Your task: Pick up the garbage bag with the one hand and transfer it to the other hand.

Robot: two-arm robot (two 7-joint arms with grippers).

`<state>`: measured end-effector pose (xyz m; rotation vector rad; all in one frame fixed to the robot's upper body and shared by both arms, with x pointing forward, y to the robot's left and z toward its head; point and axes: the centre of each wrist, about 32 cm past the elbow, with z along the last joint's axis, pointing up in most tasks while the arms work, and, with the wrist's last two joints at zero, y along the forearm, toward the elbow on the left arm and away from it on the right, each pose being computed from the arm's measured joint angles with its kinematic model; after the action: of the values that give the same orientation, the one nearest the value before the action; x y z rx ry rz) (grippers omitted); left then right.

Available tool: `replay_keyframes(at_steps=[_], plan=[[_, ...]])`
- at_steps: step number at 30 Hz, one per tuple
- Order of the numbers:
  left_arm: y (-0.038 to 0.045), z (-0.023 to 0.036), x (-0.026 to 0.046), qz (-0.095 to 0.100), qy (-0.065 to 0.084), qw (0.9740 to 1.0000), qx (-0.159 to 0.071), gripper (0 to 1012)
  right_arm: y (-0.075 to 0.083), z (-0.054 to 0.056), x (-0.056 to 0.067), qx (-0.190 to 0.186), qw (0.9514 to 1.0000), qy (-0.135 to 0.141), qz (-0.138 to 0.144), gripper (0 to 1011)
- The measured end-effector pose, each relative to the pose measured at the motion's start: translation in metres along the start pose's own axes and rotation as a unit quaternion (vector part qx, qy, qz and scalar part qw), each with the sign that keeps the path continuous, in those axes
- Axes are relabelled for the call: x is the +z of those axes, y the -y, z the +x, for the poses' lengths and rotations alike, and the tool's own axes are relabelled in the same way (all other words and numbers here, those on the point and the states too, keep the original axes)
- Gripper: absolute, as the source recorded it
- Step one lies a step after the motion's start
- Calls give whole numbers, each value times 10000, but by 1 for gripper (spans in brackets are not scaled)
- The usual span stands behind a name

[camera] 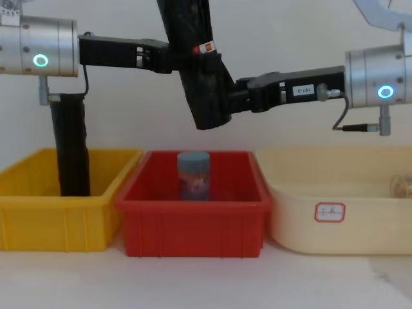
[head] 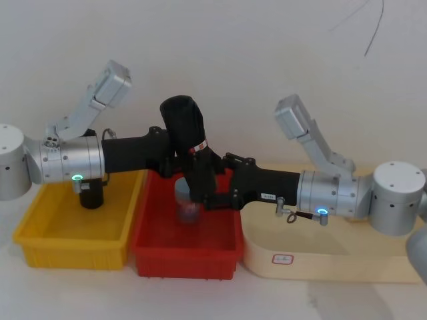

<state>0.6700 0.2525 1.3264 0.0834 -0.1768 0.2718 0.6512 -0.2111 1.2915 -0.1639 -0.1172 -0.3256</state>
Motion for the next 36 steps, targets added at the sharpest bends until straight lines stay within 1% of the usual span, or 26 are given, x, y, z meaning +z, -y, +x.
replay_keyframes(at_steps=[8, 11, 12, 19, 26, 36], plan=[[13, 30, 23, 91, 111, 9999, -83, 415, -56, 38, 14, 47, 9999, 58, -93, 1005], [17, 35, 28, 102, 131, 9998, -94, 415, -68, 43, 15, 55, 9999, 65, -107, 1004], [24, 41, 35, 117, 164, 9997, -112, 415, -81, 51, 16, 62, 9999, 71, -124, 1004], [38, 53, 48, 142, 262, 9995, -136, 415, -123, 74, 16, 80, 9998, 69, -160, 1004], [45, 55, 54, 145, 323, 9993, -139, 415, -165, 91, 6, 86, 9998, 45, -176, 1004], [43, 52, 52, 147, 350, 9992, -128, 415, -230, 112, 12, 92, 9998, 19, -154, 1004]])
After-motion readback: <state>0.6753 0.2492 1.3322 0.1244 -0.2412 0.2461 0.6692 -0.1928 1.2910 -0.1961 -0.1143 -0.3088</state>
